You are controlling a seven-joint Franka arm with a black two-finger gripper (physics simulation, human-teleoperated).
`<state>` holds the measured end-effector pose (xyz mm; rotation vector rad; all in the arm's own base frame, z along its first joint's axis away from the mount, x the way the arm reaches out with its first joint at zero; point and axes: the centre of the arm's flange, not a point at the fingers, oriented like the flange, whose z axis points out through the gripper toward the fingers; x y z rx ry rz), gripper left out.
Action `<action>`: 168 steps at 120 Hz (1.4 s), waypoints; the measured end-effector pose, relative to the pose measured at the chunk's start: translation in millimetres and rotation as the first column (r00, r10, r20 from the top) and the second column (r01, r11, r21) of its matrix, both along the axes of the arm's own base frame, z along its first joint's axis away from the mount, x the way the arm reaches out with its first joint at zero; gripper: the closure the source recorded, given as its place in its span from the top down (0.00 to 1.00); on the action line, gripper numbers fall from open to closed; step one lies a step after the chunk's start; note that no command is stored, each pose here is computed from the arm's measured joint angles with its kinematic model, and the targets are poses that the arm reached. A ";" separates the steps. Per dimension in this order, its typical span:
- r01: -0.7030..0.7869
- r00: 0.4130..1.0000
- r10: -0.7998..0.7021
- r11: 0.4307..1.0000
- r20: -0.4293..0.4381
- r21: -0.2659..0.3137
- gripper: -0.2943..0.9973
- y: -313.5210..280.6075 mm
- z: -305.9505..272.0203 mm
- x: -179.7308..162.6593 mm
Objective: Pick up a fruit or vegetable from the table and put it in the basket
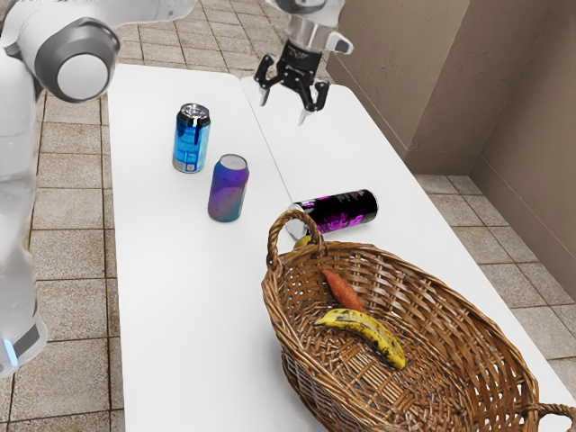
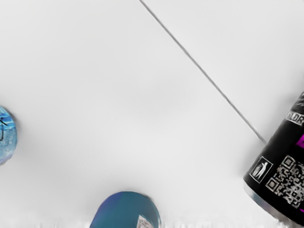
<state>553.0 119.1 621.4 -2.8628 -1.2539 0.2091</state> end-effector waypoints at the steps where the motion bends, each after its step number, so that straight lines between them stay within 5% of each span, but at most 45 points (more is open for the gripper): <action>1: 0.003 1.000 -0.003 1.000 0.000 0.004 0.77 -7.9 -0.1 2.0; 50: -0.371 0.928 0.371 0.916 0.035 0.149 0.77 -60.7 -9.9 21.1; 73: -0.462 0.887 0.456 0.874 0.069 0.151 0.77 -73.7 -7.8 24.1; 94: -0.420 0.907 0.411 0.897 0.088 0.137 0.77 -147.3 -10.0 27.8; 134: -0.493 0.868 0.496 0.859 0.015 0.140 0.77 -133.1 -79.2 20.1; 151: -0.538 0.842 0.535 0.842 0.069 0.044 0.77 -129.4 -70.1 27.1; 168: -0.567 0.822 0.563 0.823 0.088 0.037 0.77 -144.9 -110.9 52.9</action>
